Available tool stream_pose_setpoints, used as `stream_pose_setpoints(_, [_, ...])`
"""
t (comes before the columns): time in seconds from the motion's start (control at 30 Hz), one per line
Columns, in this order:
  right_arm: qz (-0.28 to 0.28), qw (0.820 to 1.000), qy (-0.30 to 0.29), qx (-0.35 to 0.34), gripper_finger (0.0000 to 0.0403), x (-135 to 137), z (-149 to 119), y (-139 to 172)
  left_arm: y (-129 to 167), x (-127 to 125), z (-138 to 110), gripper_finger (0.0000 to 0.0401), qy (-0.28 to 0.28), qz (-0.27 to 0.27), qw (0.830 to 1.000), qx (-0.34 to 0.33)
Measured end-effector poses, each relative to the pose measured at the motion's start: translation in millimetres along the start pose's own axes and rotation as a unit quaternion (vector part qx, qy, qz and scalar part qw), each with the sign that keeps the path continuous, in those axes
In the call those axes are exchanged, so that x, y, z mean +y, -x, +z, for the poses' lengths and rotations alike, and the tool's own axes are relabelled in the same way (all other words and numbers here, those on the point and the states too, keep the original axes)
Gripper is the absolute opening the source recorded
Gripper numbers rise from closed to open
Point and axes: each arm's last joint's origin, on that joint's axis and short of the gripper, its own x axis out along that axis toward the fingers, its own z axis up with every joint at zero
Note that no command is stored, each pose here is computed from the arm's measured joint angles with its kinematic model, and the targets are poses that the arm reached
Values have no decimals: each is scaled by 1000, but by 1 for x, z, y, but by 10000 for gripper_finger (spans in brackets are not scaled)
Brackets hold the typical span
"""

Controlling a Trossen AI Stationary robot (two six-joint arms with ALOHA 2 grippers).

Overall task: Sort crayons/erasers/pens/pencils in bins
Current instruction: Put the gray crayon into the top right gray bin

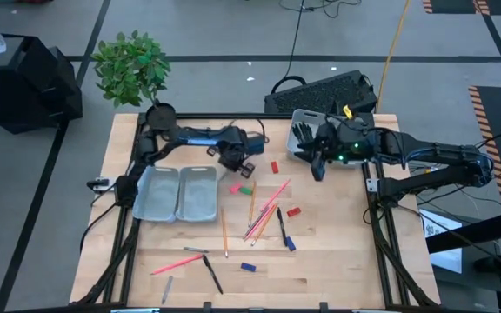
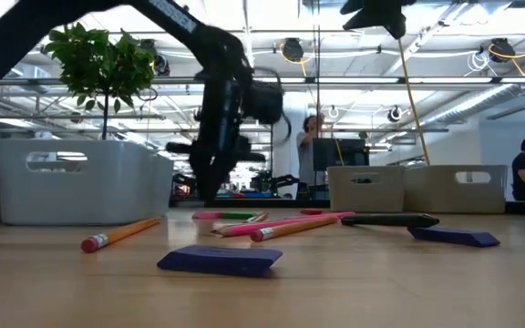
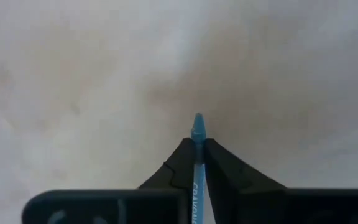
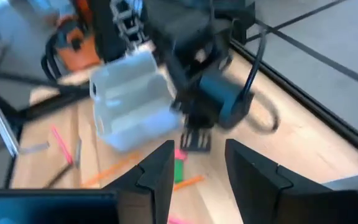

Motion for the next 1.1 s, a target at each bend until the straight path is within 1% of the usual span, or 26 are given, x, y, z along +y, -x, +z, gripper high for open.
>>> stream_pose_setpoints(0.1, [-6,998,52,31,134,-3,-12,-5,33,5,8,15,16,-52,996,-72])
stream_pose_setpoints(0.17, [-11,997,64,48,134,-6,-26,-14,55,7,10,12,26,-92,988,-119])
stream_pose_setpoints(0.23, [-11,997,65,50,134,-10,-41,-26,81,10,13,14,28,-140,973,-180])
stream_pose_setpoints(0.3, [-9,998,52,45,135,-13,-57,-36,112,14,13,21,23,-187,951,-246])
stream_pose_setpoints(0.37, [-3,999,30,30,138,-15,-68,-44,142,18,10,26,11,-227,923,-310])
stream_pose_setpoints(0.43, [5,1000,11,4,148,-15,-71,-48,169,22,4,28,-3,-263,893,-365])
stream_pose_setpoints(0.5, [15,999,1,-31,162,-14,-67,-49,193,25,-2,28,-18,-294,860,-418])
stream_pose_setpoints(0.57, [31,996,-3,-83,178,-11,-57,-48,215,27,-9,29,-41,-317,825,-466])
stream_pose_setpoints(0.67, [65,981,-6,-182,195,-6,-38,-42,240,27,-19,29,-98,-350,769,-525])
stream_pose_setpoints(0.73, [88,968,-6,-233,200,-3,-28,-37,250,22,-25,30,-146,-380,731,-547])
stream_pose_setpoints(0.8, [108,958,-7,-264,200,-1,-23,-33,259,16,-31,30,-189,-412,691,-562])
stream_pose_setpoints(0.87, [123,952,-6,-282,195,1,-20,-31,264,10,-38,30,-219,-435,663,-568])
stream_pose_setpoints(0.9, [134,948,-4,-289,193,3,-18,-29,266,7,-41,30,-230,-440,654,-571])
stream_pose_setpoints(0.97, [142,945,-2,-294,188,6,-18,-28,265,0,-46,30,-244,-440,647,-572])
stream_pose_setpoints(1.1, [143,945,12,-293,178,8,-19,-28,263,-9,-53,30,-260,-443,645,-566])
